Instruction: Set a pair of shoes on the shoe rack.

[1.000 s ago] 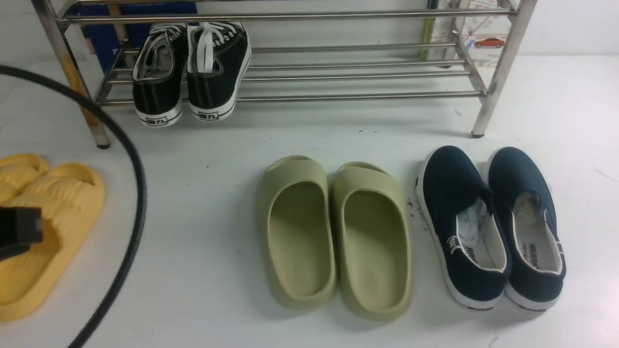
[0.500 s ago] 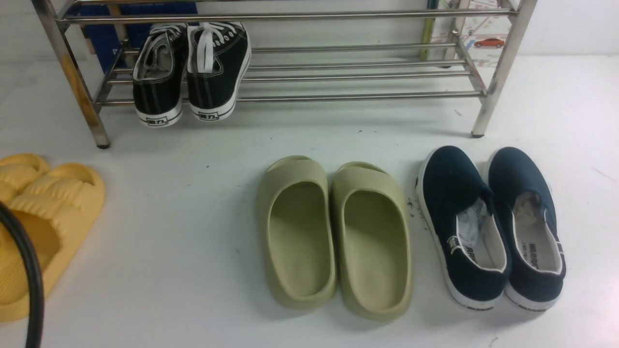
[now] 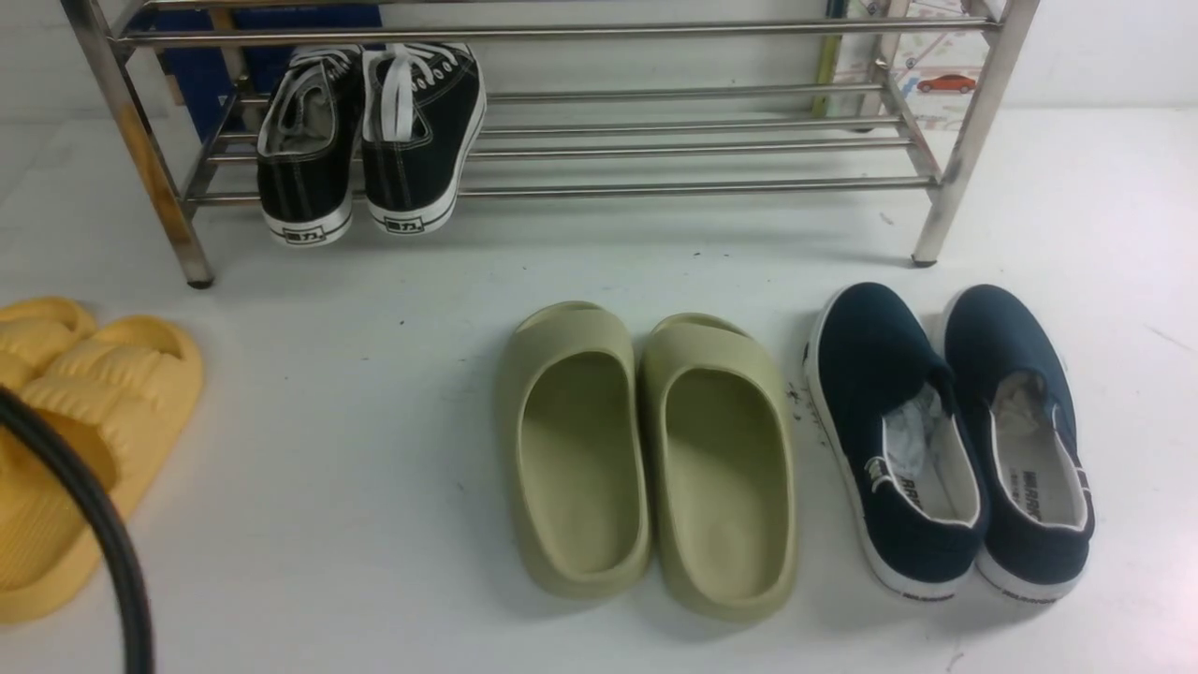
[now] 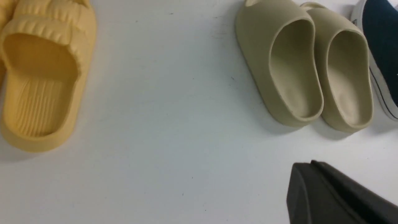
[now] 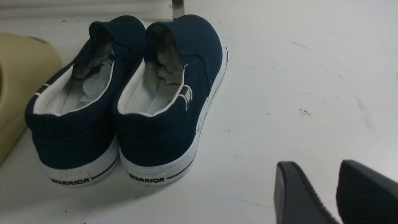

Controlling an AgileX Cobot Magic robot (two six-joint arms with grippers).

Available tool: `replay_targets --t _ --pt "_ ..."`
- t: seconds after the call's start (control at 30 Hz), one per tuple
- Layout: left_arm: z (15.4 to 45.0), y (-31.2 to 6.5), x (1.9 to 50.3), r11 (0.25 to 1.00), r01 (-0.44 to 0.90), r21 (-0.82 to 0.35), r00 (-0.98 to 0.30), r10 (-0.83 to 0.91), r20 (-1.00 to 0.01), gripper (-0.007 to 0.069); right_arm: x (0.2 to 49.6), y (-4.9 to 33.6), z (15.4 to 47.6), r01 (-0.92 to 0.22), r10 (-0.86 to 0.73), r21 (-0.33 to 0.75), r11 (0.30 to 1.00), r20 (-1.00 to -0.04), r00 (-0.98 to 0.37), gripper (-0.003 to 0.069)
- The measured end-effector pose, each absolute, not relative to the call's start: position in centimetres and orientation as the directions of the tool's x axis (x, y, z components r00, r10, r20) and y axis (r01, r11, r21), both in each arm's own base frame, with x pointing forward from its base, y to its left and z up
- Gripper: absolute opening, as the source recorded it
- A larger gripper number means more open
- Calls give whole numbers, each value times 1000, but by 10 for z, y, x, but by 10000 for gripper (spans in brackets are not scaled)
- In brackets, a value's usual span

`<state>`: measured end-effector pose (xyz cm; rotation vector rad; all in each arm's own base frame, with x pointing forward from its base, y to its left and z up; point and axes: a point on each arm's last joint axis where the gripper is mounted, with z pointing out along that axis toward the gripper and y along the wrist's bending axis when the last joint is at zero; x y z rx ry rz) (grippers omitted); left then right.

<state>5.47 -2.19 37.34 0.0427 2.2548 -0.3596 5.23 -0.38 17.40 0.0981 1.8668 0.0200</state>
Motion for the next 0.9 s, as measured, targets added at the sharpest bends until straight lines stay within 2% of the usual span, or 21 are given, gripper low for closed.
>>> replay_targets --t 0.2,0.27,0.3,0.37,0.4,0.47,0.6,0.67,0.9 --pt "328 -23 63 934 163 -317 -468 -210 -859 -13 52 -4 174 57 77 63 996 -954 -291 246" --pt "296 -19 61 925 147 -350 -327 -289 -900 -13 52 -4 174 57 77 63 996 -954 -291 246" --pt "294 -18 61 925 146 -351 -318 -292 -902 -13 52 -4 174 57 77 63 996 -954 -291 246" --pt "265 -14 58 931 116 -347 -219 -317 -923 -13 52 -4 174 57 77 63 996 -954 -291 246" --pt "263 -13 56 932 118 -343 -206 -315 -927 -13 52 -4 174 57 77 63 996 -954 -291 246" --pt "238 -8 52 950 77 -302 -147 -289 -946 -13 52 -4 174 57 77 63 996 -954 -291 246" --pt "213 -3 51 973 14 -231 -131 -227 -965 -13 52 -4 174 57 77 63 996 -954 -291 246" --pt "196 -1 53 978 -20 -207 -166 -207 -964 -13 52 -4 174 57 77 63 996 -954 -291 246" --pt "177 -1 54 978 -37 -203 -229 -206 -951 -13 52 -4 174 57 77 63 996 -954 -291 246"
